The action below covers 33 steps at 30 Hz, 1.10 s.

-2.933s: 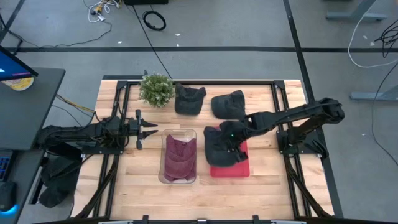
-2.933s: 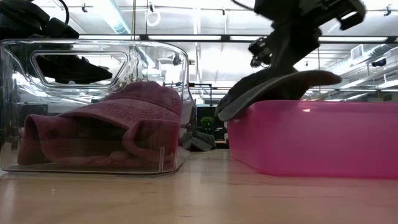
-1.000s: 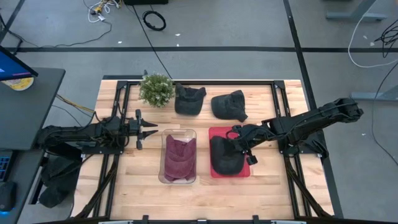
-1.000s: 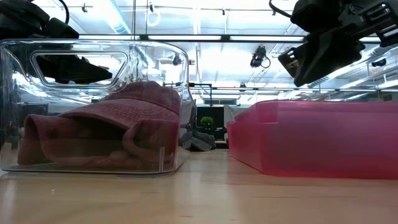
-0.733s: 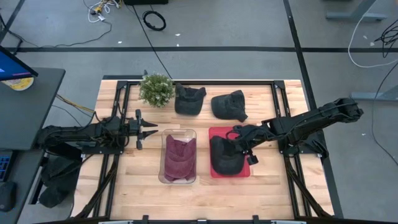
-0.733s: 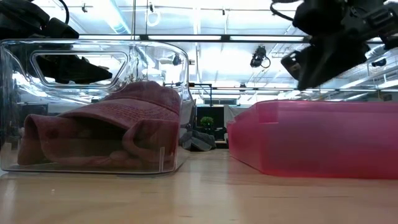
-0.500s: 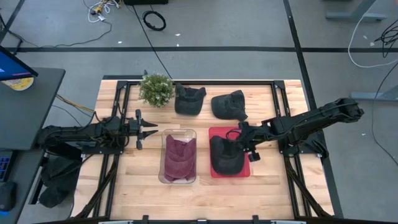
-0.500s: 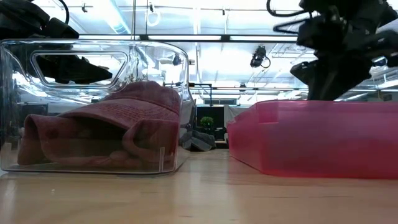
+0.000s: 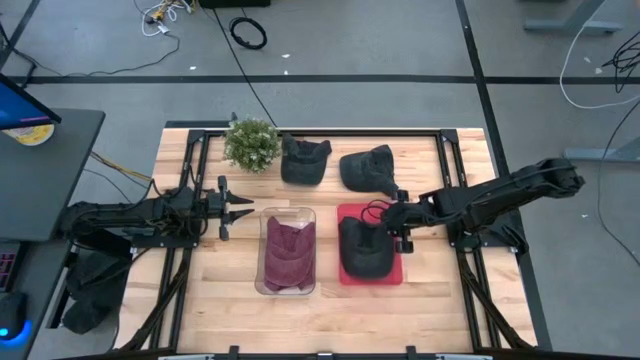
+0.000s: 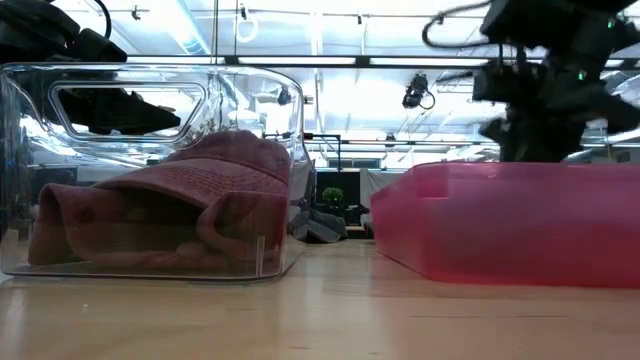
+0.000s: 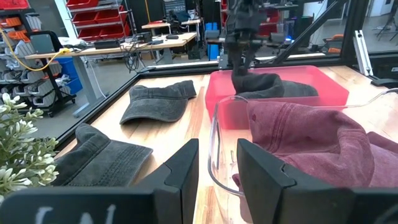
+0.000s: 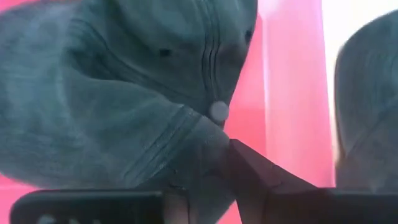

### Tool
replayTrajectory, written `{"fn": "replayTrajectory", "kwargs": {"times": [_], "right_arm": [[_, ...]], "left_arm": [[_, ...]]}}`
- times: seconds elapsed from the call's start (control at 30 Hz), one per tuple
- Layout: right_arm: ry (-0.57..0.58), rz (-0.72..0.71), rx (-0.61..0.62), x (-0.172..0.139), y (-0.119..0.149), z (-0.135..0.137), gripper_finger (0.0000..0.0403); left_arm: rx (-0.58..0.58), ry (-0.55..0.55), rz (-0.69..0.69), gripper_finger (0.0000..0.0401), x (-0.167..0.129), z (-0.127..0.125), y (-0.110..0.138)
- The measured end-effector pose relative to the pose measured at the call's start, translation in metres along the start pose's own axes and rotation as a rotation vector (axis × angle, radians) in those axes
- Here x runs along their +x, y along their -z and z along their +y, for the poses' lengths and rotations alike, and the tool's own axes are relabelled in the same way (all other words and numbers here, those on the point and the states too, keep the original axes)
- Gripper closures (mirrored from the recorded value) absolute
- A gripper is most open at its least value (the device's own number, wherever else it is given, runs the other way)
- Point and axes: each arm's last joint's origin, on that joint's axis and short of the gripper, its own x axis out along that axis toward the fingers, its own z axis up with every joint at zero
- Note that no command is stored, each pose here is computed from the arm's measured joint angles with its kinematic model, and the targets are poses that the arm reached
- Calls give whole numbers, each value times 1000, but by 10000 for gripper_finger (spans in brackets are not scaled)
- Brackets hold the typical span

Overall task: Pick & Place hat
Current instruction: Put the black cap into the red bin, then put the right black cap into the red bin

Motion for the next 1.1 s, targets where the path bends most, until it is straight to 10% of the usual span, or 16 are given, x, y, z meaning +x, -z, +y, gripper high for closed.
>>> {"fn": "replayTrajectory", "kwargs": {"times": [0.73,1.1], "right_arm": [[-82,-98,-13,28,6,-14,332],[122,-221,-36,1,-31,-24,332]], "left_arm": [[0,0,1,286,0,0,0],[0,0,0,286,0,0,0]]}}
